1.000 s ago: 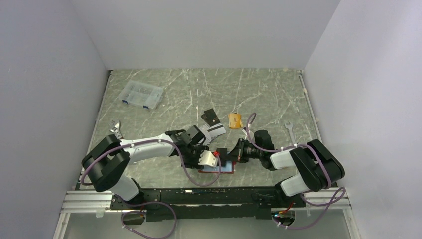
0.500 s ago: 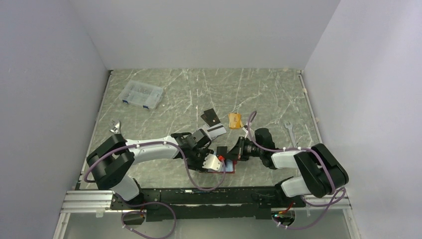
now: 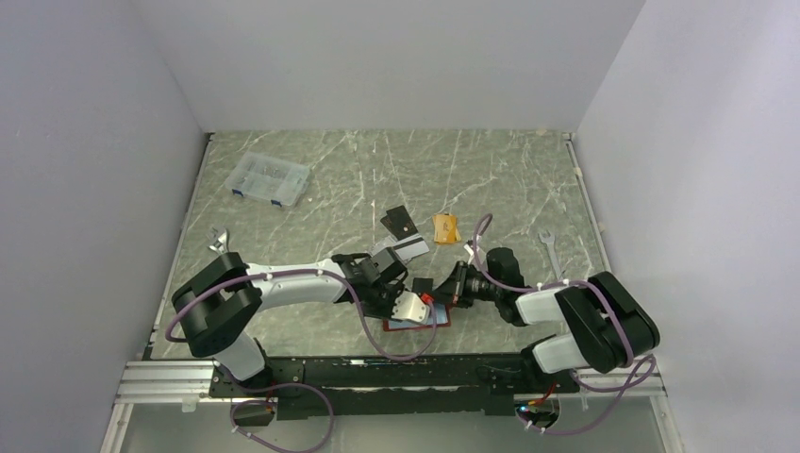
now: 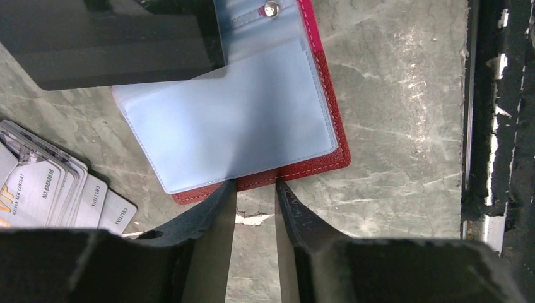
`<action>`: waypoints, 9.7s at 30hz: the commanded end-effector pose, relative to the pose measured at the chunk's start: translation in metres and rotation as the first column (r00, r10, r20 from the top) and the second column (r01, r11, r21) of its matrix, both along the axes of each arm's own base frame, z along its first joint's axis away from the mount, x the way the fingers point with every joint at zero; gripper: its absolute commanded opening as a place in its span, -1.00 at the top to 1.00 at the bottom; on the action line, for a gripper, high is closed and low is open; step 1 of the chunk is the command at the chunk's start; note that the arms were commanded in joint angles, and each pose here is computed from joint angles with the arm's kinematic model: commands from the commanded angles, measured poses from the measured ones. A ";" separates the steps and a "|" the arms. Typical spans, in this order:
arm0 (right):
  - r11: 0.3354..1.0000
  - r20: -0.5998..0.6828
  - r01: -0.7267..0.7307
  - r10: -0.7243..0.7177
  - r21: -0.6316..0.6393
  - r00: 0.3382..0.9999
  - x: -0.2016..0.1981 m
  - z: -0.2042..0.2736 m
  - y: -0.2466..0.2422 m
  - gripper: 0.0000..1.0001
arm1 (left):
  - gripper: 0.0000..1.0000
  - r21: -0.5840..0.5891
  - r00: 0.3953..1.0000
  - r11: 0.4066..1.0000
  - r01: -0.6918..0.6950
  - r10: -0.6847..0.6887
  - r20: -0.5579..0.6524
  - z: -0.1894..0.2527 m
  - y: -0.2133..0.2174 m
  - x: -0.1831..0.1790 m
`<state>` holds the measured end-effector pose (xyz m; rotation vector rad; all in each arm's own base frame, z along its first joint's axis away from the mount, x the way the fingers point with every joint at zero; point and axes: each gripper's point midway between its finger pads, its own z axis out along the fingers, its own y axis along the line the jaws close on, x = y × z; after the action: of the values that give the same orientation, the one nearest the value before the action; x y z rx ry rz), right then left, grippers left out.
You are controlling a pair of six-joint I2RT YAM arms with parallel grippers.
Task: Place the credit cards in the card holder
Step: Insert the credit card into the card holder, then pick up the credit card from the storage box.
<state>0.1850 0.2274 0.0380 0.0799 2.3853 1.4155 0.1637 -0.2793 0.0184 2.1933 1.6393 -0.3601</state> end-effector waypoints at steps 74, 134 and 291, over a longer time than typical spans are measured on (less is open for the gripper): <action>0.948 -0.057 -0.118 0.106 -0.296 0.993 -0.019 -0.026 0.014 0.31 | 0.53 0.073 0.998 0.997 -0.021 0.016 0.062 -0.022 0.002 0.002; 0.958 -0.015 -0.075 0.073 -0.277 0.997 0.012 -0.012 0.032 1.00 | 0.57 0.062 0.997 0.998 -0.008 0.003 0.078 -0.019 0.008 0.002; 0.836 -0.050 0.500 -0.523 -0.229 0.851 0.170 -0.057 -0.089 0.21 | 0.65 -0.286 0.790 0.737 -0.612 0.548 -0.275 0.083 -0.144 0.236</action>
<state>0.3817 0.1524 0.0246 0.6029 2.1938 1.0336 0.3970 -0.4017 0.0390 1.3134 2.2199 -0.5776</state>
